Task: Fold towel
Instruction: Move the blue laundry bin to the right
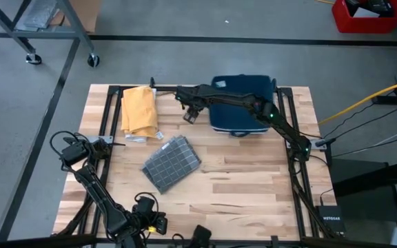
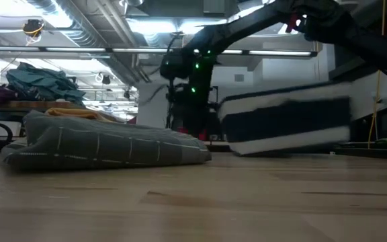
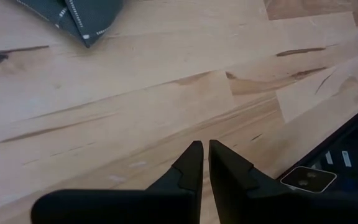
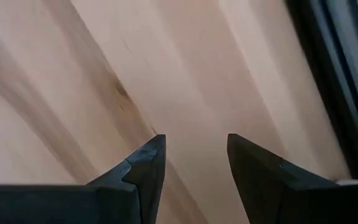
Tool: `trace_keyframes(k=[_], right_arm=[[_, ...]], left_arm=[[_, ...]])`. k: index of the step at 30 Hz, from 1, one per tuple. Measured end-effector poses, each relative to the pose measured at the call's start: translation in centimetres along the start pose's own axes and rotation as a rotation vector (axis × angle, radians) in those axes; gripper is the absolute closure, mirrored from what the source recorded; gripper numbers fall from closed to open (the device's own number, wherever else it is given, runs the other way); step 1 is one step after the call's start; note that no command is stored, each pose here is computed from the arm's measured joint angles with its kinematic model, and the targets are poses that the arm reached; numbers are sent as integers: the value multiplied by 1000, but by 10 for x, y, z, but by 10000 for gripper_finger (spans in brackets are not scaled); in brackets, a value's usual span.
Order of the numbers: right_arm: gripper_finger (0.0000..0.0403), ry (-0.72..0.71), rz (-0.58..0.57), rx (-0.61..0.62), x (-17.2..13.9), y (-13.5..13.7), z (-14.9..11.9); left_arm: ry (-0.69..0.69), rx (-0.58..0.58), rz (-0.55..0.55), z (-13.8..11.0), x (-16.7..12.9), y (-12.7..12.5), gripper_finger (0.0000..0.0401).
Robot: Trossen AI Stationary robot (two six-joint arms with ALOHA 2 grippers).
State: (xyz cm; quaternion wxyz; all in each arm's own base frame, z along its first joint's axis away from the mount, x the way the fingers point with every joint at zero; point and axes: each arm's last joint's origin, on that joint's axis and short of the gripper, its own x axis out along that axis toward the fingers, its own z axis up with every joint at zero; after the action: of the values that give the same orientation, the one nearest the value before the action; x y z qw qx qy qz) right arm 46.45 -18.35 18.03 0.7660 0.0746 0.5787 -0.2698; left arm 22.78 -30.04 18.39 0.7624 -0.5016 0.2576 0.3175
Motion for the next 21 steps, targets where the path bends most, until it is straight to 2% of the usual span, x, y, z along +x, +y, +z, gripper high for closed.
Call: trace_keyframes(k=[7, 14, 17, 21], right_arm=[[226, 114, -34, -46, -1, -8, -11], [226, 86, -31, -43, -2, -7, -8], [226, 40, 51, -35, -8, -3, -4], [226, -11, 230, -31, -24, 3, 4]], left_arm=[[2, -5, -2, 0, 0, 0, 382], [0, 1, 1, 0, 0, 0, 382], [-15, 8, 4, 1, 0, 1, 382], [-72, 8, 29, 8, 2, 3, 382]])
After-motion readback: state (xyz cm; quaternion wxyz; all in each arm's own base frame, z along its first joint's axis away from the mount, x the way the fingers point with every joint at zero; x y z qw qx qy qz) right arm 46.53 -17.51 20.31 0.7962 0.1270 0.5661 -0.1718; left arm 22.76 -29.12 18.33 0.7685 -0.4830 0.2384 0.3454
